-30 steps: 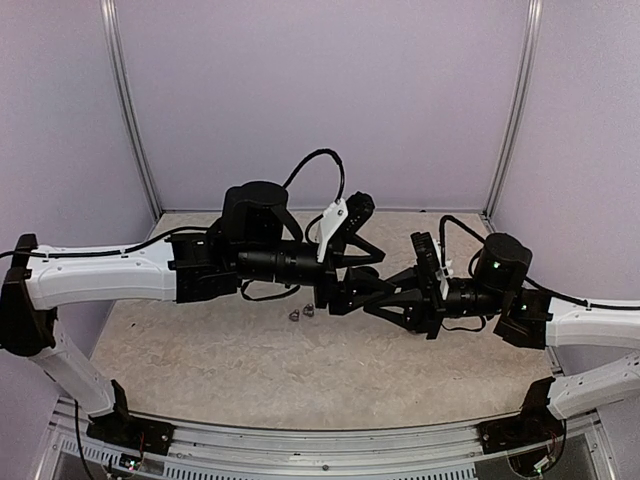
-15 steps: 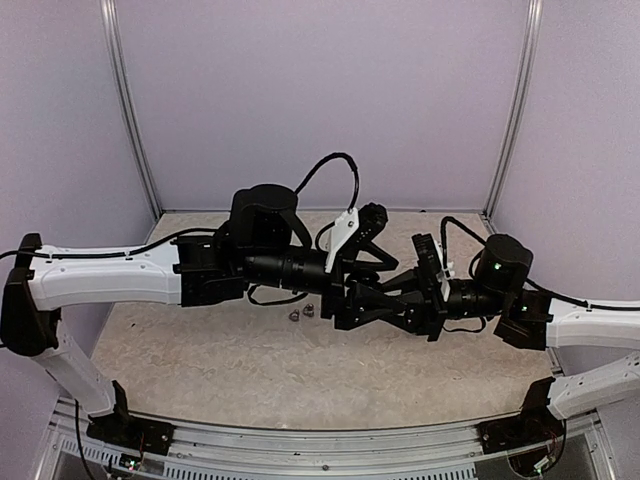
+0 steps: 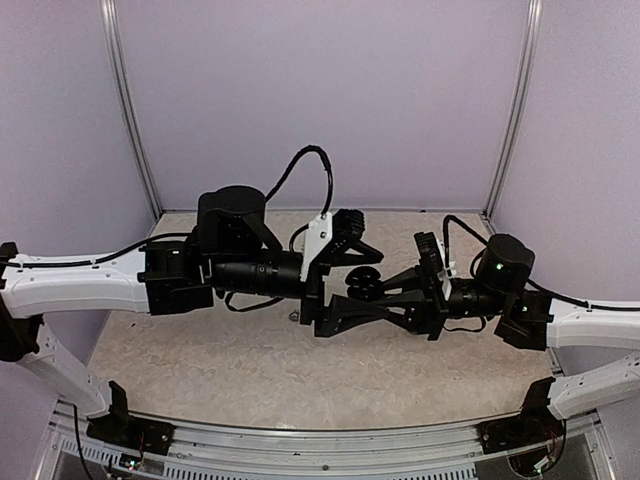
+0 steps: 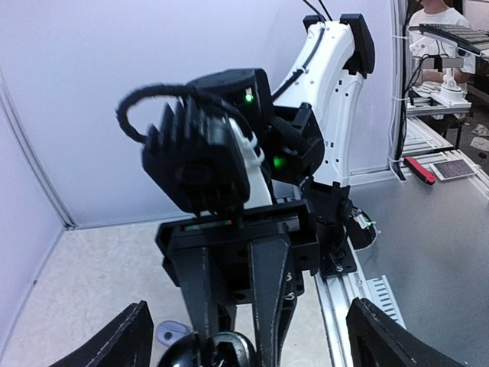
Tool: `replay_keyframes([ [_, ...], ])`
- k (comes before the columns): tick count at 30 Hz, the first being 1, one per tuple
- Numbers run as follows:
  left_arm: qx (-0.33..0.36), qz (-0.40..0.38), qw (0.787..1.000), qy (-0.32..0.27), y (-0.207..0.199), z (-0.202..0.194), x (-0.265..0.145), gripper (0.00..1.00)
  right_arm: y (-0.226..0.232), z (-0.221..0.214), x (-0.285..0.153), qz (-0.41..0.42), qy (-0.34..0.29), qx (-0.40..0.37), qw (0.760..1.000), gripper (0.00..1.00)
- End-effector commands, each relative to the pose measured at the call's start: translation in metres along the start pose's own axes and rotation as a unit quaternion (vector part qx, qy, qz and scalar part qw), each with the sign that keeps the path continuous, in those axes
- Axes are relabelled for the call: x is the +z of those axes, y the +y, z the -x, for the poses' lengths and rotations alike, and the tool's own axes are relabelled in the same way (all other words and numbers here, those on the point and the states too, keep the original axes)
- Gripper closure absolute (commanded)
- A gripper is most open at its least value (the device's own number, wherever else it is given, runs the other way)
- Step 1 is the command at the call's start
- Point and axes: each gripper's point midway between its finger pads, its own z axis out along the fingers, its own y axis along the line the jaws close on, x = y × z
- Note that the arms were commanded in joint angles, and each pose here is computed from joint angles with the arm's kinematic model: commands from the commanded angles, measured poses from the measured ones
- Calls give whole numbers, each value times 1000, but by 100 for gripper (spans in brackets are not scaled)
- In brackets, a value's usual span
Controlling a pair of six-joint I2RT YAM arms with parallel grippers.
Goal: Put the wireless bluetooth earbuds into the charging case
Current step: Adjust the left earbud in the left side groove of the charging case.
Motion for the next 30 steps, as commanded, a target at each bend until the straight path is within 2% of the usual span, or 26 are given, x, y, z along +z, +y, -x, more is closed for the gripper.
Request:
replay_keyframes([
  [1,71,63,995,-25,10,39,-34,11,4,3,-3,1,-6,-1,1000,100],
  [4,89,74,993,-13,8,47,-49,10,5,2,-4,2,-4,1,1000,100],
  [9,124,101,986,48,6,37,-66,15,4,0,-3,3,7,7,1000,100],
  [17,223,82,963,130,-19,16,-65,36,5,-4,-2,10,21,21,1000,100],
  [26,309,59,934,172,-37,-1,-53,57,9,-7,1,27,33,37,998,100],
  [30,328,44,923,196,-41,-16,-46,63,10,-8,2,31,34,42,998,100],
])
